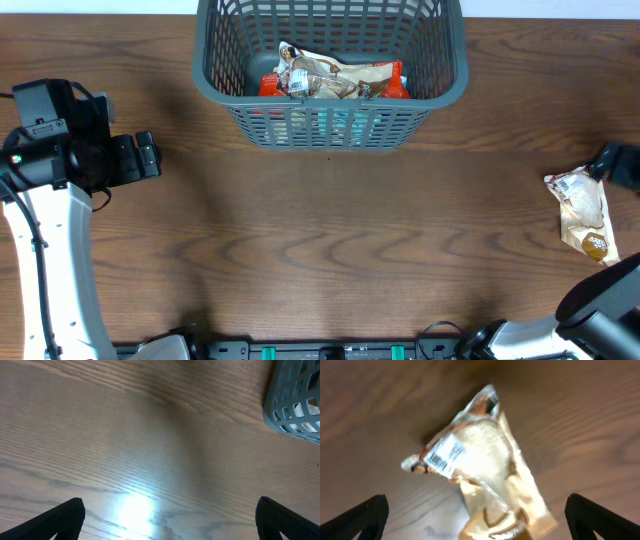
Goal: Pack container
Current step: 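Reach the right gripper to the clear rice bag and grasp it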
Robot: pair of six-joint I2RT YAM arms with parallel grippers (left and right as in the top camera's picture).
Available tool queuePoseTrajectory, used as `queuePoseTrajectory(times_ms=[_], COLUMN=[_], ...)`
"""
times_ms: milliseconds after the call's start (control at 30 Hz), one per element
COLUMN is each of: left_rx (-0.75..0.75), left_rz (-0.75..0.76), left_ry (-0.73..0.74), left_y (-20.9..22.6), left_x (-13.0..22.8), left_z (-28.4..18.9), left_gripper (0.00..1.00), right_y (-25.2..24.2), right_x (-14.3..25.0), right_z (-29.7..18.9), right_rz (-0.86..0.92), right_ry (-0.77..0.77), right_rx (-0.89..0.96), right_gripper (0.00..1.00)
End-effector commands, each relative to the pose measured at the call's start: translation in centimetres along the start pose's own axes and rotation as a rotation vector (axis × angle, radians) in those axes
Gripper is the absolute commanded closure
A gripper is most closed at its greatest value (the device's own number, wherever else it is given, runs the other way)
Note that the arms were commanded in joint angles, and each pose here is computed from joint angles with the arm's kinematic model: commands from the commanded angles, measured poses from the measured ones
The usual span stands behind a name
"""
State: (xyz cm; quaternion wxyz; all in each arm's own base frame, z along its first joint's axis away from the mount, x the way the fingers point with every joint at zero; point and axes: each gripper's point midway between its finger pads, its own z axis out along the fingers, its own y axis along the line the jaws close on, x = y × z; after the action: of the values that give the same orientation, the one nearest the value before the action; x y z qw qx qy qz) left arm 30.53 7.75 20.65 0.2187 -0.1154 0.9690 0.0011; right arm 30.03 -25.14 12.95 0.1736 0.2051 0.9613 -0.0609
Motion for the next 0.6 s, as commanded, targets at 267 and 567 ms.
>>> queuePoseTrajectory(times_ms=[267, 567], left_rx=[-0.003, -0.003], left_rz=[-0.006, -0.005], left_ry=[-0.022, -0.025], left_y=[0.1, 0.1], left_x=[-0.1, -0.2], left_z=[-0.6, -0.6], left_gripper=[0.01, 0.01], right_y=[0.6, -1.2], right_x=[3.9, 3.7], right_z=[4.6, 4.9], right_rz=[-0.091, -0.126], right_ry=[0.032, 0.004], right_rx=[-0.024, 0.021], right_gripper=[0.03, 0.03])
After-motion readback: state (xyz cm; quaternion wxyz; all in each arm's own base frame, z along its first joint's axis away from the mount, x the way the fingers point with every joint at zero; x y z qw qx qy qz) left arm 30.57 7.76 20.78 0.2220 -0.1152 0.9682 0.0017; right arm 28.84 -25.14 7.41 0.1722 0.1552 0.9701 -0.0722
